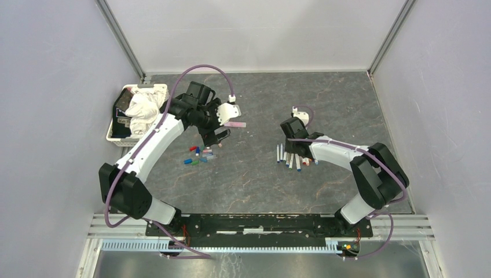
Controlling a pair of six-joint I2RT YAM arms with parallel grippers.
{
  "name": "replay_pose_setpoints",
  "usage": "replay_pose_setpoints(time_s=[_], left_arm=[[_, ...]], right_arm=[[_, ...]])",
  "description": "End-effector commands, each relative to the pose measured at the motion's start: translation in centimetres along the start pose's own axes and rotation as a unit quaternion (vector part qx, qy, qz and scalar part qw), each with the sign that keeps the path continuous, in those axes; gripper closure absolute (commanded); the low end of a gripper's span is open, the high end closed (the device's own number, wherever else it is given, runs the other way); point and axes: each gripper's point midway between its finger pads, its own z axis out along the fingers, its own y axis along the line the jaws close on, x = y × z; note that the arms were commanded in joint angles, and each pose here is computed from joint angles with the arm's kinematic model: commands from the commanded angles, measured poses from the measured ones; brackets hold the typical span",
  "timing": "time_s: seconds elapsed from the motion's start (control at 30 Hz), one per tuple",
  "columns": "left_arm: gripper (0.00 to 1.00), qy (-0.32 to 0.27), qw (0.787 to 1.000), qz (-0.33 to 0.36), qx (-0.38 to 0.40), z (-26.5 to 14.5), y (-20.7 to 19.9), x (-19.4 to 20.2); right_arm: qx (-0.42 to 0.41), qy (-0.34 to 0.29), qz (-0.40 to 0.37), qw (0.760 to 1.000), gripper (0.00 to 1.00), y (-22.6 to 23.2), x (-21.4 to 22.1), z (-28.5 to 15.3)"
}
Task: Open the pen caps
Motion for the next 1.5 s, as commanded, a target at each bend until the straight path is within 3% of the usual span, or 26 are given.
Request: replay_pose_setpoints(time_s=[0.0,0.1,0.23,0.47,0.57,0.67,0.87,1.0,1.1,1.33,1.47], left_arm=[[0.0,-0.03,0.999,-0.011,-0.031,-2.4,1.0,-1.8],[0.0,-0.038,0.998,-0.027,-0.045,-2.9,1.8,-1.9],[0.0,-0.054,0.994,-0.071,-0.066,-4.0,3.9,-1.5],[0.0,-0.043,0.989,-0.125,-0.067,-4.6,5.1,1.1],[0.0,-0.032,0.988,-0.135,-0.062,-4.7,4.6,2.2],[0.0,-0.032,0.988,-0.142,-0.057,-4.9,4.3,2.9],[0.0,-0.031,0.988,-0.145,-0.045,-5.2,3.5,3.8],[0.0,-0.031,0.989,-0.139,-0.039,-5.4,3.2,4.0],[0.0,-0.031,0.989,-0.138,-0.04,-5.4,3.3,4.2],[0.0,-0.029,0.989,-0.14,-0.024,-4.6,3.1,4.5],[0.0,-0.02,0.993,-0.116,-0.015,-3.6,2.9,5.4]], right_arm=[[-0.031,-0.047,0.015,0.998,0.66,1.6,-4.1,-2.5],[-0.063,-0.081,0.001,0.995,0.64,3.3,-6.5,-3.5],[-0.155,-0.105,-0.101,0.977,0.55,8.7,-9.9,-3.6],[-0.289,-0.1,-0.278,0.911,0.38,18.7,-12.0,-0.3],[-0.307,-0.092,-0.314,0.894,0.29,21.1,-12.2,1.6],[-0.318,-0.094,-0.327,0.885,0.09,23.2,-12.6,3.0],[-0.34,-0.088,-0.349,0.869,0.07,25.6,-10.6,5.9],[-0.338,-0.062,-0.362,0.867,0.15,25.5,-8.3,7.8],[-0.331,-0.04,-0.369,0.868,0.26,24.6,-6.7,8.6],[-0.322,-0.008,-0.379,0.868,0.69,22.6,-4.1,8.6],[-0.358,-0.009,-0.361,0.861,0.92,22.9,-4.1,5.9]])
